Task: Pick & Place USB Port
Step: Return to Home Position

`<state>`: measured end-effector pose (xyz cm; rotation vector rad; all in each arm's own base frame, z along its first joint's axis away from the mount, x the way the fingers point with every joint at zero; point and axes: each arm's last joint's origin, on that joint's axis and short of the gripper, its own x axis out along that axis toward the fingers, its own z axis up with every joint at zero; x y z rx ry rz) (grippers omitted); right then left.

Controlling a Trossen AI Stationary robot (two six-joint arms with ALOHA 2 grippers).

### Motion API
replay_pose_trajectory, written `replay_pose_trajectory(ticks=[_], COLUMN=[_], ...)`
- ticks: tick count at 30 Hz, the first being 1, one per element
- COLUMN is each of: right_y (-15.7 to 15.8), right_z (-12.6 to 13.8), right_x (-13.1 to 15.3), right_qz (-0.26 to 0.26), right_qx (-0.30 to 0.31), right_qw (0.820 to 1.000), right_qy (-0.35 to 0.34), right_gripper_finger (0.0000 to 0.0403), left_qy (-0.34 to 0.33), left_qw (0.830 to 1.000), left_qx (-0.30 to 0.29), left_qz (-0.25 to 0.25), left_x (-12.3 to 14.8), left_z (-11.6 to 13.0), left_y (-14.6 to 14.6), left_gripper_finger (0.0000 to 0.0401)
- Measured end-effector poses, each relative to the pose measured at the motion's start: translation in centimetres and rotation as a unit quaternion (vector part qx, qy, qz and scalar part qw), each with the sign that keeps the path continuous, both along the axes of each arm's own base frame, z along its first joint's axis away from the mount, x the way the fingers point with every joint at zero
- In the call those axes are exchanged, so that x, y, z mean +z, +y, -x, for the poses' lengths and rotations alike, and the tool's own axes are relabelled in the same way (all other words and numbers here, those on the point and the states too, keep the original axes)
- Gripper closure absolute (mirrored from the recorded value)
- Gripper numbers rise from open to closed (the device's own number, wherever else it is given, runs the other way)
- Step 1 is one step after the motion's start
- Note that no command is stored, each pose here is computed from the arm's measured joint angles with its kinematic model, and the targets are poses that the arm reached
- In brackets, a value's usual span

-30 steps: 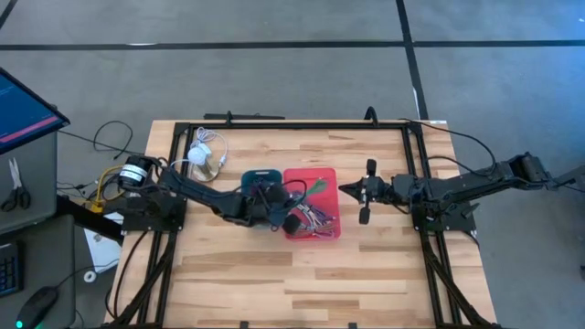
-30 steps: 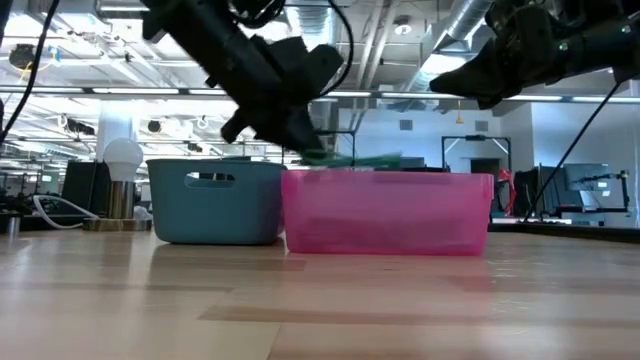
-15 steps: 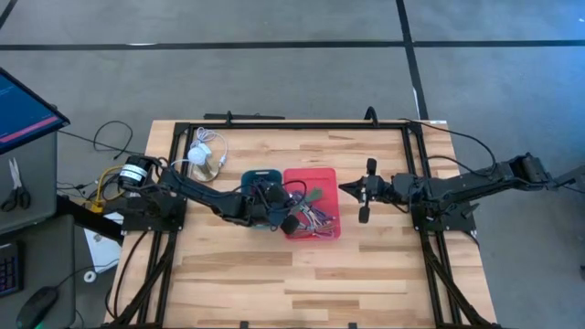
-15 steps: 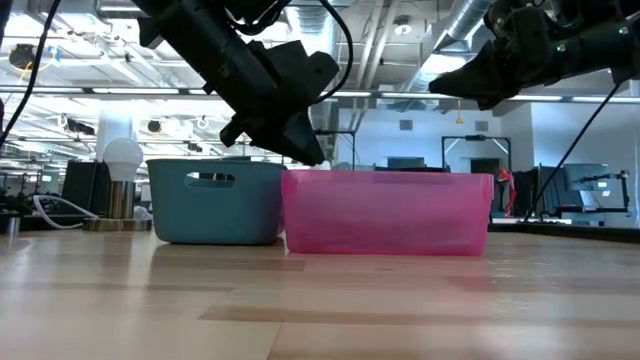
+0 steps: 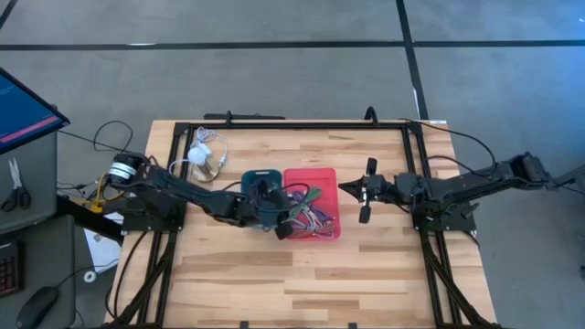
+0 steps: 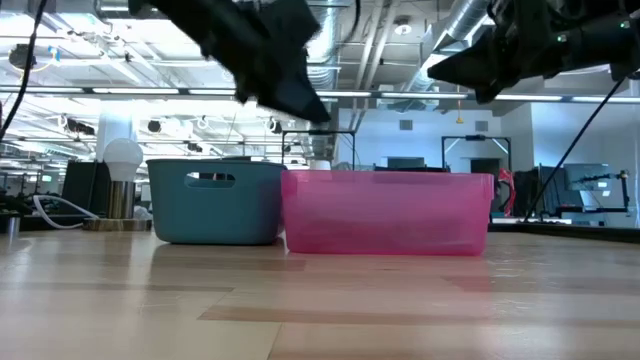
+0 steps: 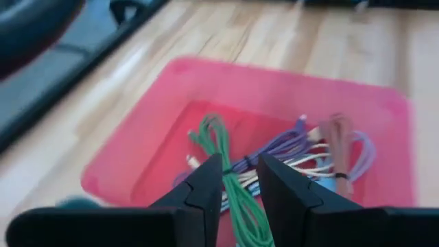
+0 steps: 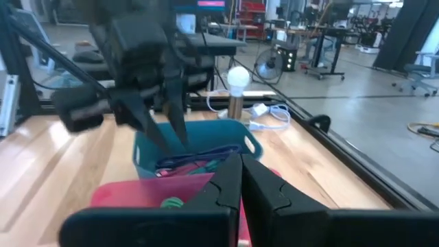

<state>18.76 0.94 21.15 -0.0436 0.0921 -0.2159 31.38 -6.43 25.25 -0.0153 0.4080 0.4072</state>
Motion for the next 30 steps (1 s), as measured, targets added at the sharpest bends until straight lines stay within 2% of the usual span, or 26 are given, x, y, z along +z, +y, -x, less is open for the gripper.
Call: replay_pose_trajectory(ticks=[7, 12, 16, 20, 24, 30], right_y=[0.8, 1.2, 1.2, 1.0, 0.6, 0.4], right_z=[0.1, 0.1, 0.1, 0.1, 0.1, 0.8], right_x=[0.1, 0.1, 0.1, 0.2, 0.2, 0.9], right_qz=[0.000, 0.005, 0.005, 0.068, 0.112, 0.176], right_qx=[0.023, 0.032, 0.033, 0.022, -0.027, -0.107], right_qw=[1.000, 0.999, 0.999, 0.997, 0.993, 0.978], right_qy=[-0.007, -0.006, -0.006, 0.006, 0.018, 0.025], right_gripper_finger=[0.0400, 0.0400, 0.0400, 0.0400, 0.0400, 0.0400], left_qy=[-0.044, -0.094, -0.089, -0.058, -0.061, -0.074], left_qw=[0.993, 0.984, 0.978, 0.982, 0.983, 0.984], left_qx=[-0.079, -0.124, -0.144, -0.087, -0.022, -0.028], left_qz=[-0.071, -0.086, -0.120, -0.155, -0.174, -0.162], left_x=[4.8, 8.2, 9.8, 10.1, 8.9, 6.5], left_z=[3.5, 6.9, 10.2, 13.4, 16.1, 18.7], left_y=[-1.7, -2.8, -2.9, -1.9, -0.7, 0.5], left_gripper_finger=[0.0307, 0.0307, 0.0307, 0.0307, 0.0307, 0.0307])
